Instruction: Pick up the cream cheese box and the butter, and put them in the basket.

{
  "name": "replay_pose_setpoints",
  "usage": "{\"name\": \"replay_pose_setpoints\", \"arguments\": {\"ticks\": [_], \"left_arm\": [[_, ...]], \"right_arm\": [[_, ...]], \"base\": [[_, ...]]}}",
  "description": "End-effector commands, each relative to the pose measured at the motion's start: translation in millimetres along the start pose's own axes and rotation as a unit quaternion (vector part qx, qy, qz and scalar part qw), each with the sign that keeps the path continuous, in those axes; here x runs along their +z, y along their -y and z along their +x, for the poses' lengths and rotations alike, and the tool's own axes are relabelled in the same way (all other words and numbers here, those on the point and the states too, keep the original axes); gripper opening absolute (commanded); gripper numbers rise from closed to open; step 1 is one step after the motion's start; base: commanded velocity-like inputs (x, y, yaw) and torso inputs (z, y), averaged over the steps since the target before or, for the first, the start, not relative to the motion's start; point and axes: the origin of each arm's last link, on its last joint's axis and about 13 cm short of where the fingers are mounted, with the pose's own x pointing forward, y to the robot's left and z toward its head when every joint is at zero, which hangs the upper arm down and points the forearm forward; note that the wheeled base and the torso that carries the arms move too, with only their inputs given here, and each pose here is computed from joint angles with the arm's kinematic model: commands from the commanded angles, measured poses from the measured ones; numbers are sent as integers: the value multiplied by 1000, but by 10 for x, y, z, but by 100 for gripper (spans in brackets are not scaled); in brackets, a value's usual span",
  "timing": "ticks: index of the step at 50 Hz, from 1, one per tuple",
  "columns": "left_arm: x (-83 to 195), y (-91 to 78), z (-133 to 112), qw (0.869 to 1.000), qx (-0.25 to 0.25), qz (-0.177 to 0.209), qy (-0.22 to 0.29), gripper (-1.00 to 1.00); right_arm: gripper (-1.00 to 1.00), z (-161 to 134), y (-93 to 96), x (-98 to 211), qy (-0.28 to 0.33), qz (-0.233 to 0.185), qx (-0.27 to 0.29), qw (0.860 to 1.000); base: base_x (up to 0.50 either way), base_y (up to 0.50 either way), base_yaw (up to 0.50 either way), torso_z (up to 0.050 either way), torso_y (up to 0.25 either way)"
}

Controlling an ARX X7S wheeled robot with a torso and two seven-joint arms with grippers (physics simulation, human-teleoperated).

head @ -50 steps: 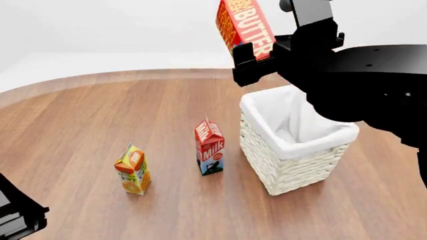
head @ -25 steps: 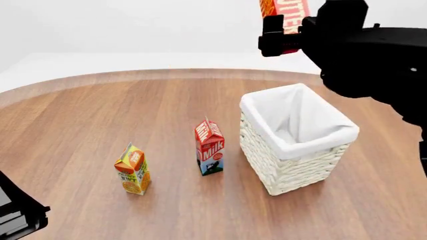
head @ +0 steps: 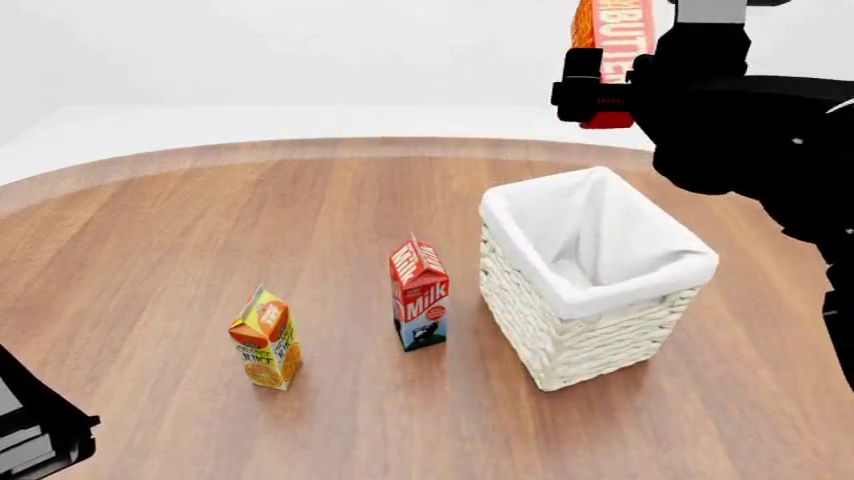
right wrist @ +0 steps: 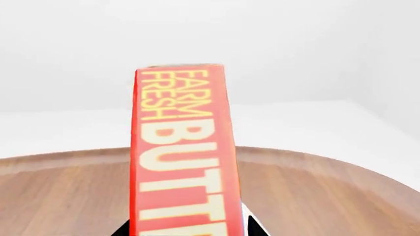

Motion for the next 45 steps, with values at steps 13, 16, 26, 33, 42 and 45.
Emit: {"name": "replay_pose_setpoints", "arguments": {"ticks": [13,16,26,33,42,45], "left_arm": [[8,0,0,1000,0,1,-1,100],[9,2,1,1000,-1,1,-1,100],[7,3,-6,1000,-1,1,-1,100],[9,0,-2,1000,0,1,-1,100],[5,2,8,1000,0,1,-1,100],[5,4,13,1000,0,1,-1,100]], "right_arm": [[-100,223,143,-222,-13,10,-51,999],[-100,235,161,-249,-16,12,-54,998],[-100,269,162,-373,-29,7,-57,998],[-100,274,168,-395,-34,2,-63,997],[-100,290,180,-445,-41,-1,-63,997],[-100,297,179,-455,-44,-4,-64,997]], "base": [[0,0,0,0,2],[0,0,0,0,0],[0,0,0,1,2],[0,0,0,0,1],[0,0,0,1,1],[0,0,0,0,3]]}}
